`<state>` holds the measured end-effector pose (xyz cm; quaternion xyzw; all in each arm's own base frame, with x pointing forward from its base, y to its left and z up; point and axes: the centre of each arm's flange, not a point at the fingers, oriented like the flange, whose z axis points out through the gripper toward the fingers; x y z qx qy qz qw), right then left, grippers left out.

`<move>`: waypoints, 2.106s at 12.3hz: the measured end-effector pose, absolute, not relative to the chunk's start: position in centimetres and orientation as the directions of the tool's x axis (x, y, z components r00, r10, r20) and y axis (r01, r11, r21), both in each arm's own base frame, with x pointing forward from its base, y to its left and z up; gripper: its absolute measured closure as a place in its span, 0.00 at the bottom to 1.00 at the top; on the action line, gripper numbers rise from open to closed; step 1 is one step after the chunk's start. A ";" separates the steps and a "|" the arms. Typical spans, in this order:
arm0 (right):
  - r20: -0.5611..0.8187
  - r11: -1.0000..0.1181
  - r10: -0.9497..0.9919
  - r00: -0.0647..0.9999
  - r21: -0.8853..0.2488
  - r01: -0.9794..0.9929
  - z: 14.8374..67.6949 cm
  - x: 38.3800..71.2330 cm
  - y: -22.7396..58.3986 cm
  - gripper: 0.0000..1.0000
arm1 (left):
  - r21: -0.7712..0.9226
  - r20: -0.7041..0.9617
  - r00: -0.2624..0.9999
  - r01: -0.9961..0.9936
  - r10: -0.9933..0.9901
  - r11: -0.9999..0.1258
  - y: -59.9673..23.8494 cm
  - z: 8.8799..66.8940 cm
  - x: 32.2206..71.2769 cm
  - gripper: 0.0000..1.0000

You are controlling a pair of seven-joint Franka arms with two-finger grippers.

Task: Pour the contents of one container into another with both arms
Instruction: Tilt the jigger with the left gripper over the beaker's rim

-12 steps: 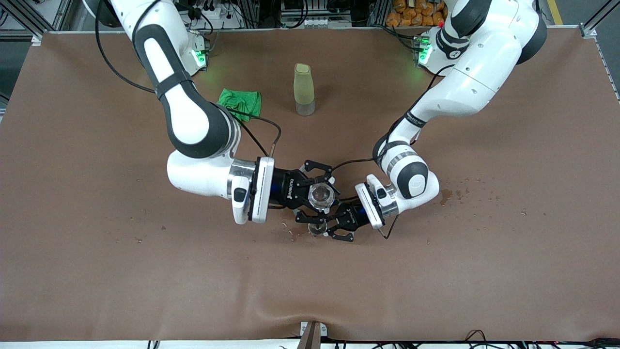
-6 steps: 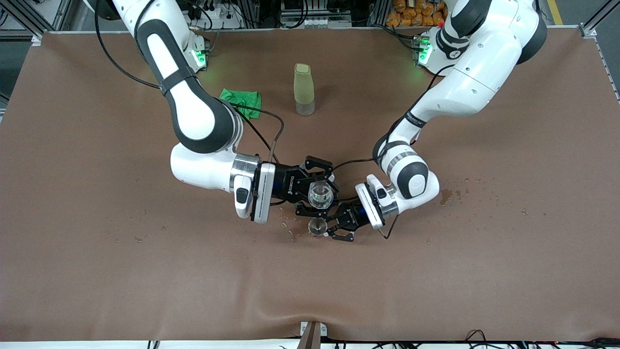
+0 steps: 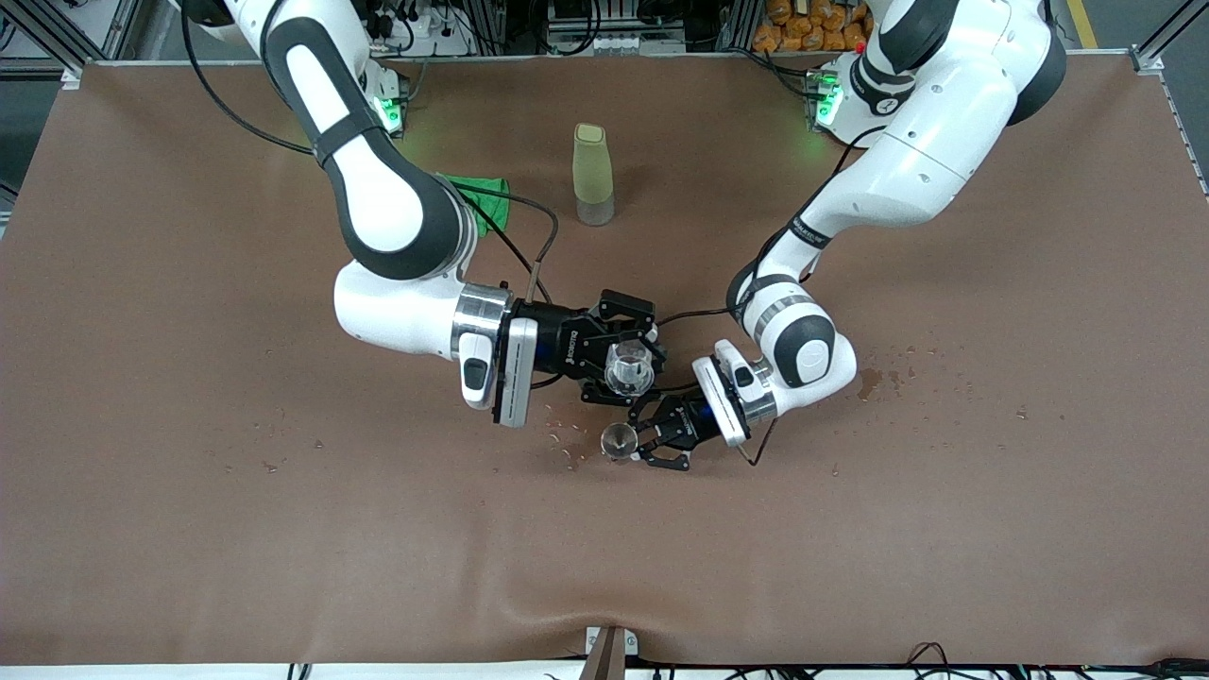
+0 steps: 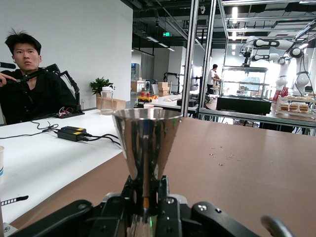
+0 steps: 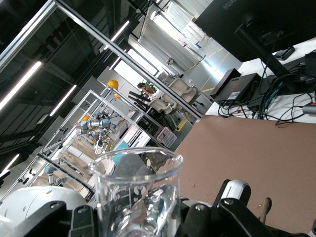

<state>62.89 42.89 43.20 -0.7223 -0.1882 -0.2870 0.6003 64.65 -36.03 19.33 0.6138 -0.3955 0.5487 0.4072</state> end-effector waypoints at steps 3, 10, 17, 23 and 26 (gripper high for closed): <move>0.600 -0.221 -0.086 0.796 -0.790 0.571 42.8 62.7 42.8 0.85 | 0.066 0.996 0.085 -0.933 -0.039 -0.355 -36.1 19.3 64.6 0.79; 0.459 -0.201 -0.121 0.880 -0.879 0.432 43.1 62.5 42.9 0.85 | 0.066 0.996 0.085 -0.933 -0.039 -0.354 -36.2 19.3 64.6 0.79; 0.374 -0.181 -0.139 0.917 -0.920 0.348 43.6 62.4 43.0 0.85 | 0.065 0.996 0.085 -0.931 -0.041 -0.359 -35.8 19.3 64.7 0.79; 0.329 -0.150 -0.177 0.928 -0.941 0.305 43.5 62.5 42.8 0.85 | 0.065 0.996 0.085 -0.931 -0.041 -0.359 -35.8 19.3 64.7 0.79; 0.323 -0.147 -0.184 0.928 -0.943 0.299 43.5 62.6 42.7 0.85 | 0.065 0.995 0.085 -0.931 -0.041 -0.359 -35.8 19.3 64.7 0.79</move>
